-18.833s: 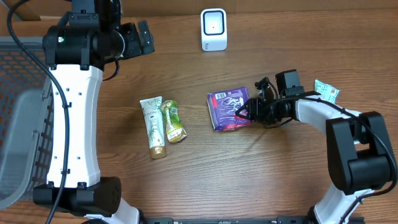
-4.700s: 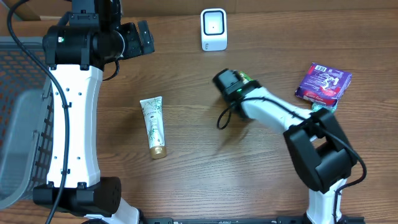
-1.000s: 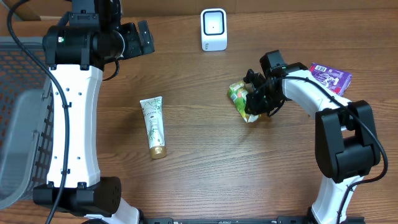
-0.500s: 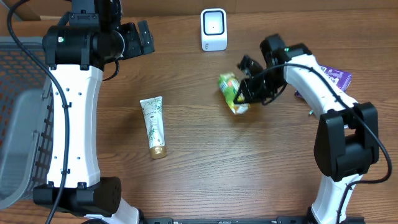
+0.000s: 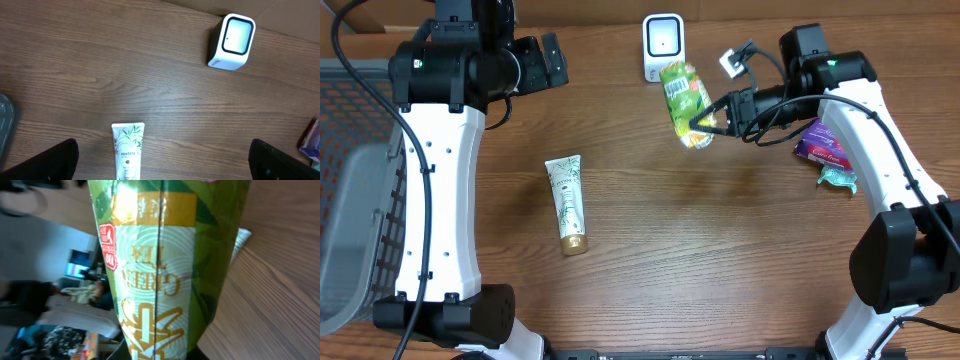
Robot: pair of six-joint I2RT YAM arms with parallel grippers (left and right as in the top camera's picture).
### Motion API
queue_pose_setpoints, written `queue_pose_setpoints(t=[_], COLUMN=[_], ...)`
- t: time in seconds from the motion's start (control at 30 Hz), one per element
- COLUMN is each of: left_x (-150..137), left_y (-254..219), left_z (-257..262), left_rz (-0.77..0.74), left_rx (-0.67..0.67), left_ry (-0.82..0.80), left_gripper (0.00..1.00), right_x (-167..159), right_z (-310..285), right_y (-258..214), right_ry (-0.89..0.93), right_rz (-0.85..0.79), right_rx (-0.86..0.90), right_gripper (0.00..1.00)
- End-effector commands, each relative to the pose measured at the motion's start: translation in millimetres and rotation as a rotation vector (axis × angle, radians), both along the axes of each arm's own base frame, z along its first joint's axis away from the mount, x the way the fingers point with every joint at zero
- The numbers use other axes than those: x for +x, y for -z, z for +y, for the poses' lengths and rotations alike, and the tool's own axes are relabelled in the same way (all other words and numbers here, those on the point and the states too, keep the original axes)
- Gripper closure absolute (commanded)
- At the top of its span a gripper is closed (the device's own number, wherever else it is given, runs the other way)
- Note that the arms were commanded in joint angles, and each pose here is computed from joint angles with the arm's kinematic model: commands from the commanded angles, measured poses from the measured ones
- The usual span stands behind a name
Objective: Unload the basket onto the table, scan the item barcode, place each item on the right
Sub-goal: 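Lift the green pouch up to the white scanner, then hold the green pouch in front of the white scanner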
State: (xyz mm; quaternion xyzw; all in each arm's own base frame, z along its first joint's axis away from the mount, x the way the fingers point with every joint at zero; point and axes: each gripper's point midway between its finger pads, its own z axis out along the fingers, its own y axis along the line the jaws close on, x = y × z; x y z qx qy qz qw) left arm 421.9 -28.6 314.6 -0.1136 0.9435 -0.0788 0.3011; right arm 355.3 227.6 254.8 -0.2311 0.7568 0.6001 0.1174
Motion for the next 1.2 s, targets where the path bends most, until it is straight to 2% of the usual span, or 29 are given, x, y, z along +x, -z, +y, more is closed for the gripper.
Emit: queue_pose_setpoints(t=[0.0, 0.3, 0.4, 0.5, 0.7, 0.8, 0.9, 1.0, 1.17], left_x=[1, 1, 1, 1, 1, 1, 1, 1, 1], left_y=[-3, -3, -3, -3, -3, -3, -3, -3, -3], left_z=[-4, -4, -4, -4, -4, -4, -4, -4, -4], left_rz=[-0.011, -0.01, -0.011, -0.011, -0.01, -0.01, -0.01, -0.011, -0.011], left_rx=[0.005, 0.005, 0.005, 0.005, 0.005, 0.005, 0.005, 0.005, 0.005], left_ry=[0.026, 0.026, 0.026, 0.026, 0.026, 0.026, 0.026, 0.026, 0.026], left_gripper=[0.0, 0.01, 0.0, 0.0, 0.0, 0.0, 0.0, 0.0, 0.0], right_x=[-12, -2, 22, 51, 110, 137, 159, 182, 217], right_z=[3, 5, 4, 0, -32, -50, -46, -34, -19], right_y=[-60, -61, -47, -39, -41, -48, -53, -46, -1], right_ry=[-0.063, -0.049, 0.059, 0.222, 0.627, 0.821, 0.903, 0.932, 0.837], right_rz=[-0.104, -0.101, -0.062, -0.099, -0.351, -0.597, -0.794, -0.932, -1.078], right_rx=[0.221, 0.203, 0.046, -0.158, -0.636, -0.921, -1.095, -1.198, -1.352], right_gripper=[0.94, 0.96, 0.96, 0.96, 0.96, 0.96, 0.96, 0.96, 0.96])
